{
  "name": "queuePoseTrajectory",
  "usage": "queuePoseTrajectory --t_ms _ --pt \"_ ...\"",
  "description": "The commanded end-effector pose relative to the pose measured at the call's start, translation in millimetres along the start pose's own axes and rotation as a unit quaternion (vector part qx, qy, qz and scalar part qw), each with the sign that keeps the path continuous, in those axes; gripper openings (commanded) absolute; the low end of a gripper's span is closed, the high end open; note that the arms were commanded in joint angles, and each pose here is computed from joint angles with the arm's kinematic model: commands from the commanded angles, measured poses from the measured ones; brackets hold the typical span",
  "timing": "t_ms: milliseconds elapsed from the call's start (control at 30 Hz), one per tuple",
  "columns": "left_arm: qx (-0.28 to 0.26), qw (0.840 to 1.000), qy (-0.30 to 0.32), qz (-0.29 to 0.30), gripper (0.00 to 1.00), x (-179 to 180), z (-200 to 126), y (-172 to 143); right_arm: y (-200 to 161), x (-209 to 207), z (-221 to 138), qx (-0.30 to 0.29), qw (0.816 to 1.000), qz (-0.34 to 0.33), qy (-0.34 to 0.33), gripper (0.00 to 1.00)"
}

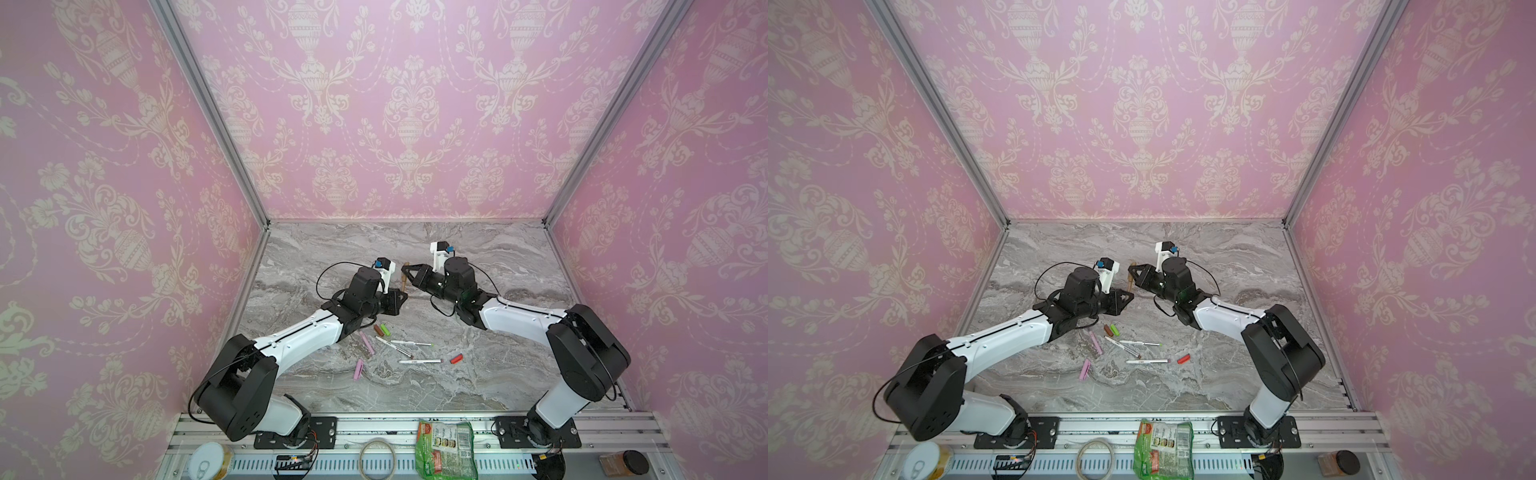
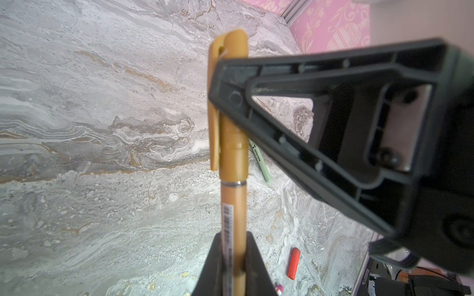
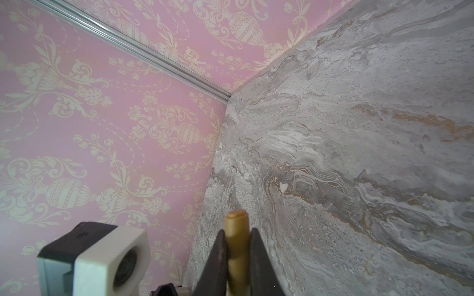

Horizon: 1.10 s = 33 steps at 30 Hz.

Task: Insert pens into pen caps
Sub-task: Put on the pen cap to the pen, then place the pen at the center of the table.

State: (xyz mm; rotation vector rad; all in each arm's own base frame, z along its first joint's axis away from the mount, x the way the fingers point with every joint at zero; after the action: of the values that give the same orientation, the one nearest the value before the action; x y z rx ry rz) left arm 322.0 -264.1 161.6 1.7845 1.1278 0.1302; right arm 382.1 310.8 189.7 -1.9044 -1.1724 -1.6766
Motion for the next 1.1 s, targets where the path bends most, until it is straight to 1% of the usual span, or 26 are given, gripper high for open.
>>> queuePoseTrajectory --t_ms 0,67,233,333,433,500,567,600,700,800,900,1067 --pt "-0.289 0.953 -0.027 0.089 0.00 -32 -58 169 -155 -62 -20 0.274 0.954 0.080 -0.094 0.00" --pt "-0.284 0.954 -0.030 0.088 0.00 -31 -56 167 -153 -59 -20 0.272 0.955 0.076 -0.094 0.00" --pt "-0.265 0.960 -0.036 0.076 0.00 -27 -47 153 -137 -42 -21 0.262 0.959 0.032 -0.104 0.00" --pt "-0.252 0.965 -0.042 0.066 0.00 -25 -43 140 -115 -29 -23 0.241 0.965 0.016 -0.104 0.00" --pt "-0.232 0.970 -0.056 0.051 0.00 -23 -37 121 -86 -14 -28 0.213 0.972 0.006 -0.095 0.00" --pt "-0.213 0.974 -0.070 0.037 0.00 -23 -31 102 -65 -2 -33 0.190 0.978 -0.002 -0.089 0.07" --pt "-0.194 0.977 -0.082 0.024 0.00 -23 -26 83 -50 9 -38 0.173 0.982 -0.013 -0.082 0.12" --pt "-0.184 0.979 -0.088 0.018 0.00 -25 -23 73 -43 15 -40 0.164 0.983 -0.020 -0.079 0.17" --pt "-0.158 0.983 -0.099 0.003 0.00 -25 -17 47 -33 30 -45 0.152 0.985 -0.044 -0.073 0.27" --pt "-0.149 0.983 -0.108 -0.004 0.00 -28 -16 38 -31 35 -48 0.151 0.984 -0.058 -0.070 0.35" --pt "-0.148 0.982 -0.114 -0.003 0.00 -32 -17 37 -30 35 -51 0.148 0.984 -0.065 -0.073 0.38" --pt "-0.148 0.981 -0.121 0.001 0.00 -37 -21 40 -29 33 -54 0.142 0.984 -0.069 -0.079 0.36"
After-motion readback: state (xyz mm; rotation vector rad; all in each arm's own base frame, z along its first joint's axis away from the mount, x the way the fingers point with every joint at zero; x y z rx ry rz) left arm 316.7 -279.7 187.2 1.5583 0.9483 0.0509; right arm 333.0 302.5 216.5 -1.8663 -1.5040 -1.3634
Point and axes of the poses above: each gripper's point midway between its finger pads, its own z axis out along the fingers, its own x axis along the line the jaws close on, y = z × x, the point moved 1 cm from there along -z, back along the fingers, and after that the axes turned 14 degrees about z, right-handed, at the moved point
